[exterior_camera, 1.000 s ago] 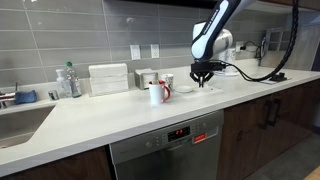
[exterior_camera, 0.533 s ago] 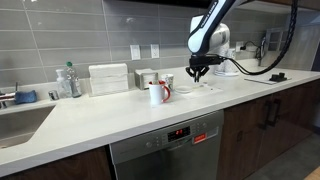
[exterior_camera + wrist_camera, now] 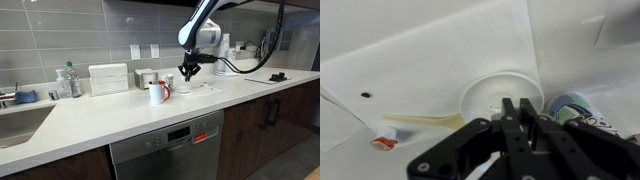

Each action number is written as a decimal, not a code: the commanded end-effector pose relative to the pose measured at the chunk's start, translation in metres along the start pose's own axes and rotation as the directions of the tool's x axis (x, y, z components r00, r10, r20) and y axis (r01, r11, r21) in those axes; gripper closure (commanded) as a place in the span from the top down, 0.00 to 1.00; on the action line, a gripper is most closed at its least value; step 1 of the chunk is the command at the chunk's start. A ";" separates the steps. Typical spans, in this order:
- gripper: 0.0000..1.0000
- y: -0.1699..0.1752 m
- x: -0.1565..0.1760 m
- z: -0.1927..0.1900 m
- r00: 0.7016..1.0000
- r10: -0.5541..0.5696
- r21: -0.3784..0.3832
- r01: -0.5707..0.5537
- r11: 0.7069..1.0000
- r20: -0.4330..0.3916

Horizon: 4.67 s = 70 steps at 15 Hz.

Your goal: Place the teacup on the saucer

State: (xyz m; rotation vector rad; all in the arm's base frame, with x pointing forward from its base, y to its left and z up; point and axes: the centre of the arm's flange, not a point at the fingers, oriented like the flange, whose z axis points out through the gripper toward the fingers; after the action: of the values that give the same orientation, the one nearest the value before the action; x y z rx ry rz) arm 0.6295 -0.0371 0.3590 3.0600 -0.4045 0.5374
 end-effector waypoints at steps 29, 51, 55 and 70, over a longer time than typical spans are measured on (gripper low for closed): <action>0.03 -0.006 0.019 0.069 0.997 -0.071 0.004 0.071 0.997 0.023; 0.03 -0.008 -0.002 0.055 0.994 -0.105 -0.047 0.106 0.993 0.028; 0.03 -0.007 -0.007 0.055 0.994 -0.102 -0.053 0.103 0.993 0.030; 0.82 -0.008 -0.013 0.046 0.994 -0.104 -0.055 0.106 0.993 0.038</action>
State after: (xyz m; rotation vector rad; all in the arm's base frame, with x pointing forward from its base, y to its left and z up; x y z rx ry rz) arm 0.6521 -0.0320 0.3055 3.0226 -0.2415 0.4765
